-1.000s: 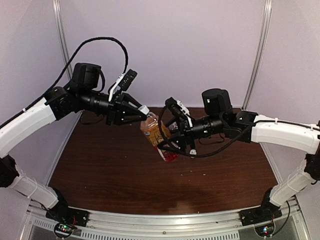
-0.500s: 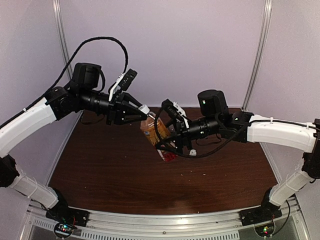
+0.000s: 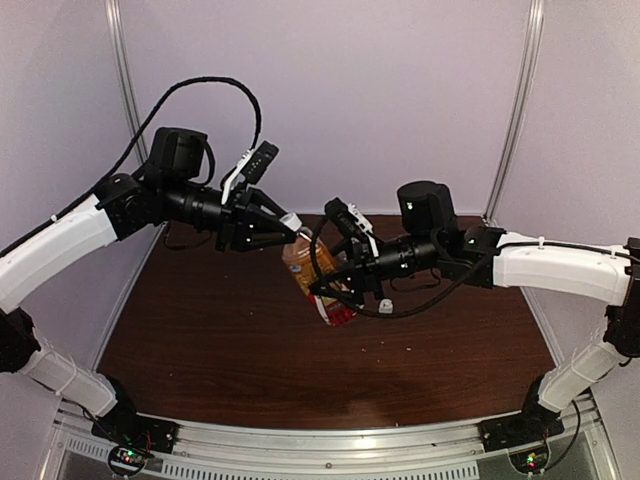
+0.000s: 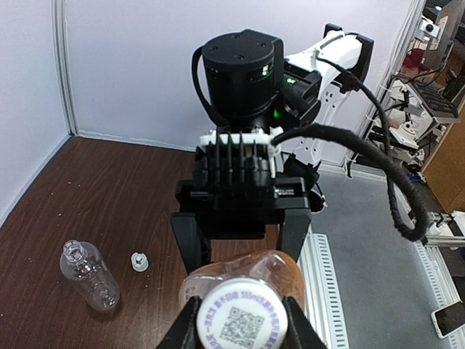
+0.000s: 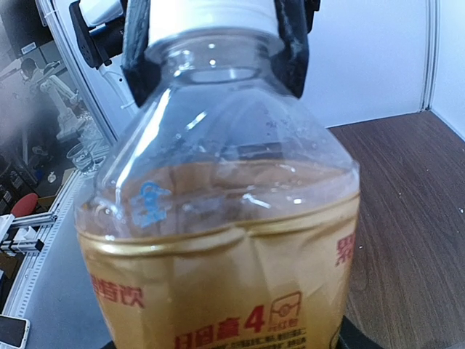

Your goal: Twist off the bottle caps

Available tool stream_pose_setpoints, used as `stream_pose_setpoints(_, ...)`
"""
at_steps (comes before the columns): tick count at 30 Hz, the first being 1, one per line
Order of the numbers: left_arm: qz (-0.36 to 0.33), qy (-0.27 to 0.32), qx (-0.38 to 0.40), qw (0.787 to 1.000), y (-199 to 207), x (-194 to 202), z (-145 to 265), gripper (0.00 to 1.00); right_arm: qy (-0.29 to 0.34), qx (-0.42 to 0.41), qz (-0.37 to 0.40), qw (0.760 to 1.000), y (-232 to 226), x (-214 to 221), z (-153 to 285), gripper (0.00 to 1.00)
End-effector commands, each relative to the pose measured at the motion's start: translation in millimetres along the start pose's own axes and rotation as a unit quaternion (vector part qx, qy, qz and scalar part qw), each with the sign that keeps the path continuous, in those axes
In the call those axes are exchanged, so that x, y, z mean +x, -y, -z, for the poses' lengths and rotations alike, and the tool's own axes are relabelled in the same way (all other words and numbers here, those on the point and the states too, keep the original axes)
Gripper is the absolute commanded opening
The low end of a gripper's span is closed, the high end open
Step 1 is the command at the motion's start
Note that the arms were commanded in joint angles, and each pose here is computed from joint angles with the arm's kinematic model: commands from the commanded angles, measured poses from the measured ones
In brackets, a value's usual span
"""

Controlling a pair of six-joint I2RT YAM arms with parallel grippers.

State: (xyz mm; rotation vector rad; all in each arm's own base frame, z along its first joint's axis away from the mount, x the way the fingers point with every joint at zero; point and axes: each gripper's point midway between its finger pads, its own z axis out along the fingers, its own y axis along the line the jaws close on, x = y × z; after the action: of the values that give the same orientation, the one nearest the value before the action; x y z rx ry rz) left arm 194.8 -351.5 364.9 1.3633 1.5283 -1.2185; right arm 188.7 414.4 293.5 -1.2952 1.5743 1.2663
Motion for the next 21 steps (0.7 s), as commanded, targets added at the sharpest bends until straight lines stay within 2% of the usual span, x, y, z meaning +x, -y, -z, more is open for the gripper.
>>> stream_pose_setpoints(1, -0.016, 0.006, 0.013, 1.000, 5.0, -2.6, -2.2, 0.08, 0.028, -0.020, 0.017, 0.999, -9.8, -9.6, 2.7, 0.53)
stream_pose_setpoints(4, -0.019, 0.018, 0.015, 1.000, 6.4, -9.3, -1.3, 0.31, 0.038, -0.031, 0.015, 0.999, -13.6, -10.9, 3.4, 0.52)
stream_pose_setpoints(7, -0.019, 0.039, 0.017, 0.999, 9.4, -18.2, 1.5, 0.60, 0.049, -0.047, 0.013, 0.998, -19.7, -12.1, 4.5, 0.51)
stream_pose_setpoints(12, -0.031, 0.073, 0.019, 0.997, 16.3, -28.9, 7.5, 0.89, 0.062, -0.076, 0.007, 0.995, -29.2, -12.0, 5.2, 0.49)
stream_pose_setpoints(16, -0.030, 0.086, 0.026, 0.995, 19.0, -33.5, 8.6, 0.92, 0.072, -0.092, 0.003, 0.993, -34.5, -12.6, 6.1, 0.48)
stream_pose_setpoints(21, -0.014, 0.110, 0.039, 0.993, 17.9, -41.7, 6.0, 0.82, 0.091, -0.099, 0.005, 0.991, -40.5, -18.5, 9.7, 0.48)
